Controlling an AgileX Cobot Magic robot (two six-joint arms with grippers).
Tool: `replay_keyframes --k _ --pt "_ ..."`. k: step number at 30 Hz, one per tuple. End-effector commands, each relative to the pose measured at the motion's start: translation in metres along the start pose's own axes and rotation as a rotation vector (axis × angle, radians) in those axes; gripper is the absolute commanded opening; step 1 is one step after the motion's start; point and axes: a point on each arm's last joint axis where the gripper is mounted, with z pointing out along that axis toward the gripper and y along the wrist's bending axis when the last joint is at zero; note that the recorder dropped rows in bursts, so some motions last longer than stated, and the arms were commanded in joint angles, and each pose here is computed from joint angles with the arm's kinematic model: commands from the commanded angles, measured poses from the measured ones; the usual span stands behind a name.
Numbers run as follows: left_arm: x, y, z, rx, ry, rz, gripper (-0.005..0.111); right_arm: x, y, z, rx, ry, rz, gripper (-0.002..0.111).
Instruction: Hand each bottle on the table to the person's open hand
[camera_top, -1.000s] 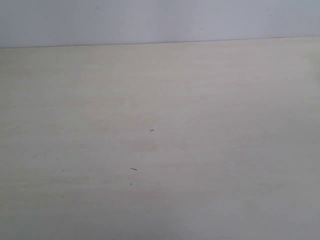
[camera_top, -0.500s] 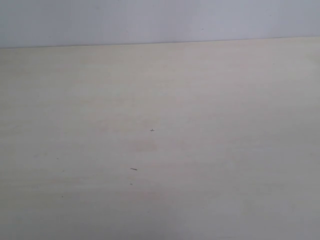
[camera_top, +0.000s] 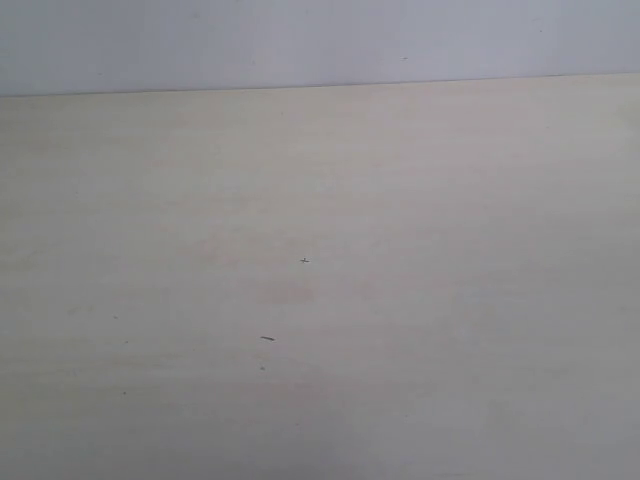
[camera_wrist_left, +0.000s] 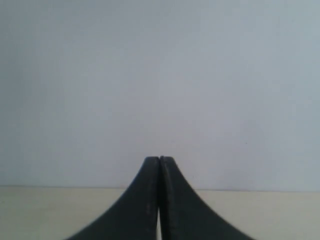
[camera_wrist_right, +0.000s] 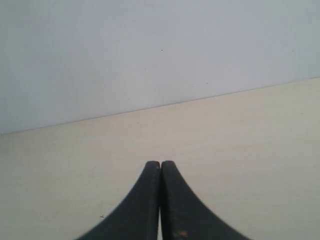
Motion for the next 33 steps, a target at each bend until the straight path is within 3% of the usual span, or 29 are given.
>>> replay_keyframes --k 1,22,33 --pt "-0.002 -0.001 -0.014 0.002 -0.062 0.005 0.000 -0.001 0.000 -0.001 -0.003 -0.016 -0.004 0.000" --pt "-0.005 -0.002 -0.027 0.017 -0.139 -0.017 0.000 0.000 0.000 -0.001 0.000 -0.009 -0.004 0.000" --pt "-0.002 -0.002 -0.027 0.019 -0.101 -0.017 0.000 0.000 0.000 -0.001 0.000 -0.009 -0.004 0.000"
